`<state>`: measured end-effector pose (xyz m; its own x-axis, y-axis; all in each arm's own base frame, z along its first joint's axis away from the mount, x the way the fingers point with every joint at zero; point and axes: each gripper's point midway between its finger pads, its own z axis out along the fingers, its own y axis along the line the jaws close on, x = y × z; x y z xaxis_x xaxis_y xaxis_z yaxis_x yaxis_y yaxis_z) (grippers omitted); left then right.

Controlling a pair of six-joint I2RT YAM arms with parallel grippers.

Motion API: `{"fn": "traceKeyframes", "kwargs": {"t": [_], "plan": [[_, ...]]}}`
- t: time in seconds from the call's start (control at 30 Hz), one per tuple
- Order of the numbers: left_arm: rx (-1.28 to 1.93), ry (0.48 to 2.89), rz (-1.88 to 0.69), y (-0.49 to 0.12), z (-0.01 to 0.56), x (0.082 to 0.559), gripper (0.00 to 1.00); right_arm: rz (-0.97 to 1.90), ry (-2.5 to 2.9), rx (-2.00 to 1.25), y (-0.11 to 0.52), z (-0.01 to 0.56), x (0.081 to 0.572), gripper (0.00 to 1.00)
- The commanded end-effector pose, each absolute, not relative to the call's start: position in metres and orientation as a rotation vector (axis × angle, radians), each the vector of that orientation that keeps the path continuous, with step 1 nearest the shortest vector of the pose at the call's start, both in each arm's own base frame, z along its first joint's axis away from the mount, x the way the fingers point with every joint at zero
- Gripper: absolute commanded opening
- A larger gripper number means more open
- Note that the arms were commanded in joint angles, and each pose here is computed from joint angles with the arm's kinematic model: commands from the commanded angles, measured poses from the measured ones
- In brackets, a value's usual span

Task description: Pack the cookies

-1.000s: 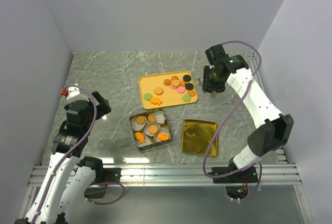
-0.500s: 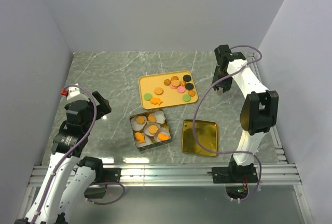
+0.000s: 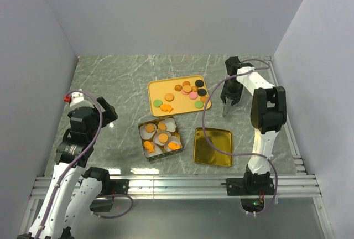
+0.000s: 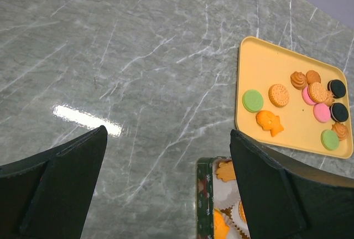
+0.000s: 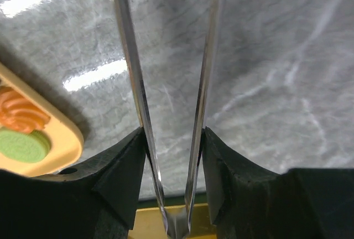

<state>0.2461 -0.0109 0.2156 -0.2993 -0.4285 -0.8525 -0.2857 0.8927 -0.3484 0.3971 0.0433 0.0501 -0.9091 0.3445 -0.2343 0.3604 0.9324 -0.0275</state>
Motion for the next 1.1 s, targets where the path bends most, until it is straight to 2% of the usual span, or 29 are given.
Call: {"fn": "traceKeyframes", "kwargs": {"t": [0.0,0.03,0.13,0.5,0.77,1.07], "plan": [[-0.518,1.872,-0.176,-0.012,0.225,0.251,0.99,-0.011,2.872,0.547,0.058,0.034,0.405,0.52],[-0.519,1.876,-0.173,-0.012,0.224,0.252,0.99,-0.008,2.877,0.550,0.059,0.031,0.405,0.57],[-0.525,1.876,-0.168,-0.011,0.224,0.252,1.00,-0.008,2.896,0.554,0.059,0.021,0.405,0.63],[-0.552,1.875,-0.147,-0.005,0.223,0.252,0.99,-0.033,2.898,0.542,0.056,0.022,0.407,0.75],[-0.540,1.879,-0.158,-0.007,0.222,0.253,0.99,0.040,2.766,0.502,0.058,0.085,0.414,0.88],[-0.492,1.885,-0.187,-0.017,0.222,0.253,1.00,0.155,2.634,0.478,0.060,0.142,0.365,0.90]]}}
